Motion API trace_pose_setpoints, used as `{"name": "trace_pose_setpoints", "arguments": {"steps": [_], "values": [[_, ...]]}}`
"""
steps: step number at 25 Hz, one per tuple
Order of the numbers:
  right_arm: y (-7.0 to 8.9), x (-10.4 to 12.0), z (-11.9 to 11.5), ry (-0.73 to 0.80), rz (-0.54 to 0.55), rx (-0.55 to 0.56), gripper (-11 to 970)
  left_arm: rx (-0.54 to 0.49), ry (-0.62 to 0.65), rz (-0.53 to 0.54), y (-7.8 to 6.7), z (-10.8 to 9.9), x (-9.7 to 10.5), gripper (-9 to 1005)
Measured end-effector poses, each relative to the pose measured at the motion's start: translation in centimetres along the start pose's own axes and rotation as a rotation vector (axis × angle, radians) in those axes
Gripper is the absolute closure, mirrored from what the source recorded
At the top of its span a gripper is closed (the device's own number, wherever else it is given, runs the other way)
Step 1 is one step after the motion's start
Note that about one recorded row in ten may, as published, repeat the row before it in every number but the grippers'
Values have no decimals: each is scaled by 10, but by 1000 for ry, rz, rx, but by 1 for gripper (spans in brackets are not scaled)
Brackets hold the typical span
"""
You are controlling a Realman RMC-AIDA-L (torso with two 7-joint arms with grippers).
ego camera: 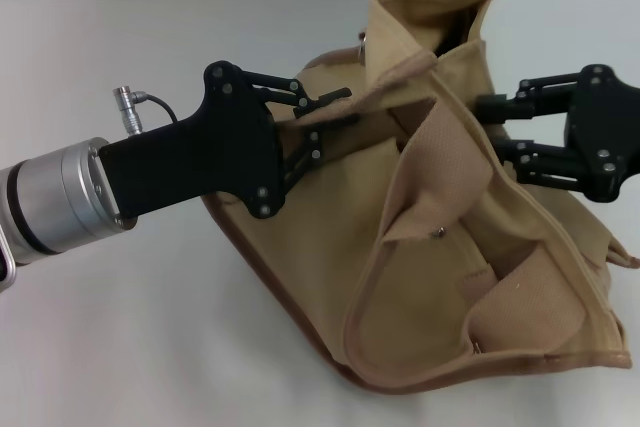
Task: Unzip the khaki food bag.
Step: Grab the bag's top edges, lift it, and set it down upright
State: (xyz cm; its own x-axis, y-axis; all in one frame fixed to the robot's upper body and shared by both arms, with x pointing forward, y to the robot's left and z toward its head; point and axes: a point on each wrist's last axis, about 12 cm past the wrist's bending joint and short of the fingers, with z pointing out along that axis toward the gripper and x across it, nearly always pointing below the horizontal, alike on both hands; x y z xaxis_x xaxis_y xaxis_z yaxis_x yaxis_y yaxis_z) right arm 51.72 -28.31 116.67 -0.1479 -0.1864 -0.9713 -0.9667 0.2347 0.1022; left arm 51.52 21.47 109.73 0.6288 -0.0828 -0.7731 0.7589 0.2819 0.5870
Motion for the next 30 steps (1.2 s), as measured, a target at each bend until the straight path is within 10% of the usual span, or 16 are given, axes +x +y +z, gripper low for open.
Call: {"name": "trace_pose_setpoints", "arguments": {"steps": [15,30], "values": [[-6,-6,35,182,-4,18,646,-21,5,-3,3,0,1,943],[-1,-10,34,171,-17,9,962,-18,5,-3,2,0,1,943]]}}
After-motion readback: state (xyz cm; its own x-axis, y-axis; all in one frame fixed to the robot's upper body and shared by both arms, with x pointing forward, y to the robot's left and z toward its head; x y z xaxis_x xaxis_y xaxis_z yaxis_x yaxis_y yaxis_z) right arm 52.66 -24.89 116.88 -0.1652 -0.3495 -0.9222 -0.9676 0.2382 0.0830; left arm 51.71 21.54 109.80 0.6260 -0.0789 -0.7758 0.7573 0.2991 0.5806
